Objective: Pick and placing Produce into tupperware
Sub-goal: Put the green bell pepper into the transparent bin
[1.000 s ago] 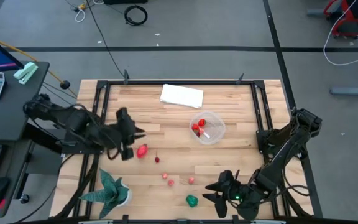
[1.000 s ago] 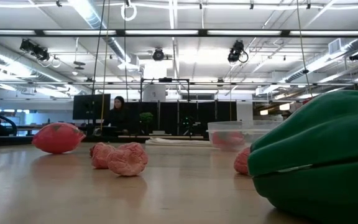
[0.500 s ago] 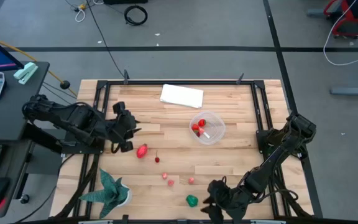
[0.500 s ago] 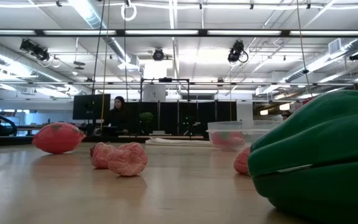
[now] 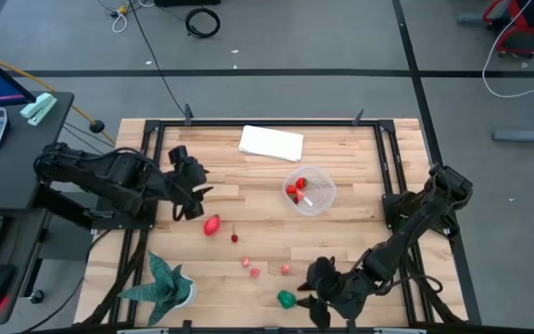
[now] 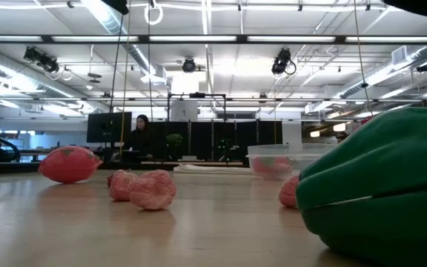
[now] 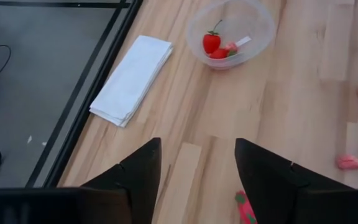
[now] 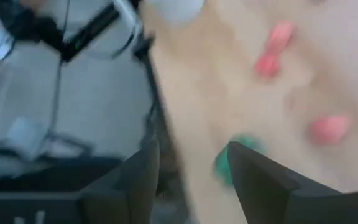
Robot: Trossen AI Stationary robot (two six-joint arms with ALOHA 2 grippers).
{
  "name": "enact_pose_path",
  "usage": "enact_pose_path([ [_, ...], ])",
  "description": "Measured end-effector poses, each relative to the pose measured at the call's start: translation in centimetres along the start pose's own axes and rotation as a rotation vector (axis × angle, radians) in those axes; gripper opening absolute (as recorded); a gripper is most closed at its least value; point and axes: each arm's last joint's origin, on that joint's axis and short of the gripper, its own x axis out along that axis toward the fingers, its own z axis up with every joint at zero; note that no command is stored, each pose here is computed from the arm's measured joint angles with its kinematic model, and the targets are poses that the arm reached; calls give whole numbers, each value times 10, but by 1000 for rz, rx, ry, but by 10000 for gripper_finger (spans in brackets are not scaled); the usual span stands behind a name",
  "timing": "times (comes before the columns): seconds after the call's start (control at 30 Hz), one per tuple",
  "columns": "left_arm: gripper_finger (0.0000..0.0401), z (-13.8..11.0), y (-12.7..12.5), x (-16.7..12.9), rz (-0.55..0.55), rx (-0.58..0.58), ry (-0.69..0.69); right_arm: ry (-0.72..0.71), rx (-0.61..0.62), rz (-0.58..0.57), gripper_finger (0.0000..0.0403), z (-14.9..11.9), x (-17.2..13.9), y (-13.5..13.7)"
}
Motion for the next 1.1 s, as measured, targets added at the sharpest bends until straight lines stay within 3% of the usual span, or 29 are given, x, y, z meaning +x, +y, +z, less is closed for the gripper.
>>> enact_pose_path([
  [0.13, 212, 0, 0, 0, 0, 1, 2, 96, 38, 44, 214, -11, 9, 2],
  [0.33, 207, 0, 0, 0, 1, 0, 3, 54, -100, 58, 241, -10, 9, 12],
  [0.83, 207, 0, 0, 0, 2, 3, 4, 101, -127, -118, 265, -38, 43, -12],
  [1.1, 206, -2, 1, 0, 6, 12, 17, 21, -181, -192, 266, -39, 53, -20],
])
